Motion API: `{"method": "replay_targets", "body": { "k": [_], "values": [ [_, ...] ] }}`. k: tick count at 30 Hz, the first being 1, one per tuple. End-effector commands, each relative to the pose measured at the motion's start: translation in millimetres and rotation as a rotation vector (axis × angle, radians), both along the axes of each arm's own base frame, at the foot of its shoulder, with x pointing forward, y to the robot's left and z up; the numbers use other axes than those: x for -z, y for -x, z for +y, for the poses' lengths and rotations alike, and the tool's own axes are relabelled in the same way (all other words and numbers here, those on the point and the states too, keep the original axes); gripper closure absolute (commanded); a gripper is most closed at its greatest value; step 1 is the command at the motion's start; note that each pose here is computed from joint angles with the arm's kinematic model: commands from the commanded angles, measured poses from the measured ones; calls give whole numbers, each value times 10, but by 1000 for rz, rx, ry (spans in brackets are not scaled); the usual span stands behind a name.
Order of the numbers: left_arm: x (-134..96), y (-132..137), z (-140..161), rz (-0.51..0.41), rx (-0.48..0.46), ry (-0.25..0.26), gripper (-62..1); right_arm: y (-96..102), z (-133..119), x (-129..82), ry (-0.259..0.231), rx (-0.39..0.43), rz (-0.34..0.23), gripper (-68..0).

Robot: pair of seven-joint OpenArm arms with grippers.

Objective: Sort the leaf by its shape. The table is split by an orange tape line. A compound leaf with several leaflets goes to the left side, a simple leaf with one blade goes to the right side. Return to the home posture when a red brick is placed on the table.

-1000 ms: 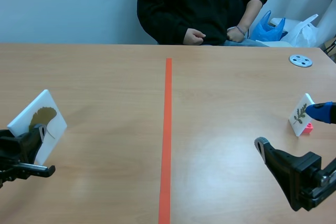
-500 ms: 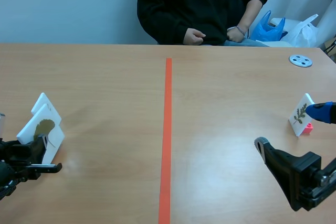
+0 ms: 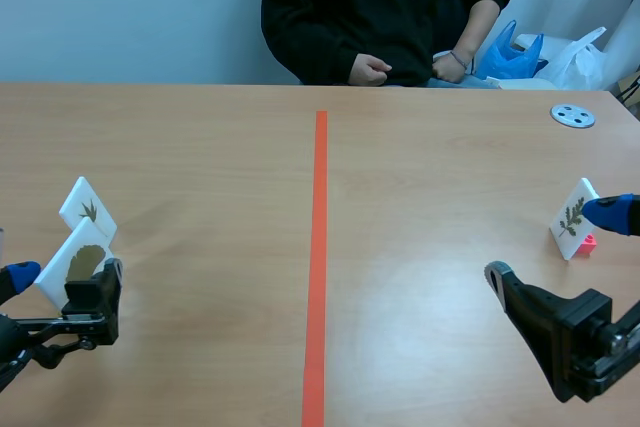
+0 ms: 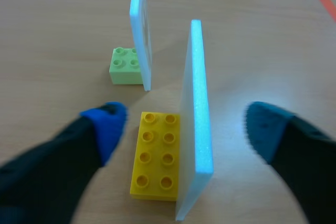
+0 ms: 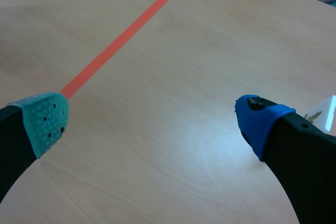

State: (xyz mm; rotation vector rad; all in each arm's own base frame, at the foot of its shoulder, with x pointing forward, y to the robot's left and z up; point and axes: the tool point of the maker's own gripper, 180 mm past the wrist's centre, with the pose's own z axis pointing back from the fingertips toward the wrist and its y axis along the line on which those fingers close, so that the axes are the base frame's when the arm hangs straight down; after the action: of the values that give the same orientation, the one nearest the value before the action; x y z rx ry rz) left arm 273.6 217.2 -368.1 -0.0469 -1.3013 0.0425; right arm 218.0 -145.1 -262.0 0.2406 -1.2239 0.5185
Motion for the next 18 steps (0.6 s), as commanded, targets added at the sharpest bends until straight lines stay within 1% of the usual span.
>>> {"method": "replay_targets", "body": {
  "k": [1,3,5,6,10,14,18],
  "values": [
    [-139,-52,1,-47,0,4,-623,-68,-7,-115,-6,3,-42,-679],
    [-210,-73,17,-69,-12,26,-623,-68,-7,-115,-6,3,-42,-679],
    [-336,-101,18,-102,-8,47,-623,-68,-7,-115,-5,3,-42,-679],
    [-422,-115,6,-122,1,47,-623,-68,-7,-115,-5,3,-42,-679],
    [-792,-109,-95,-192,64,12,-623,-69,-9,-114,-5,3,-42,-679],
    [-1078,-14,-369,-201,194,-4,-623,-69,-11,-115,-5,4,-42,-679],
    [-1272,175,-719,-185,356,1,-623,-70,-12,-115,-4,4,-42,-679]
  ]
}}
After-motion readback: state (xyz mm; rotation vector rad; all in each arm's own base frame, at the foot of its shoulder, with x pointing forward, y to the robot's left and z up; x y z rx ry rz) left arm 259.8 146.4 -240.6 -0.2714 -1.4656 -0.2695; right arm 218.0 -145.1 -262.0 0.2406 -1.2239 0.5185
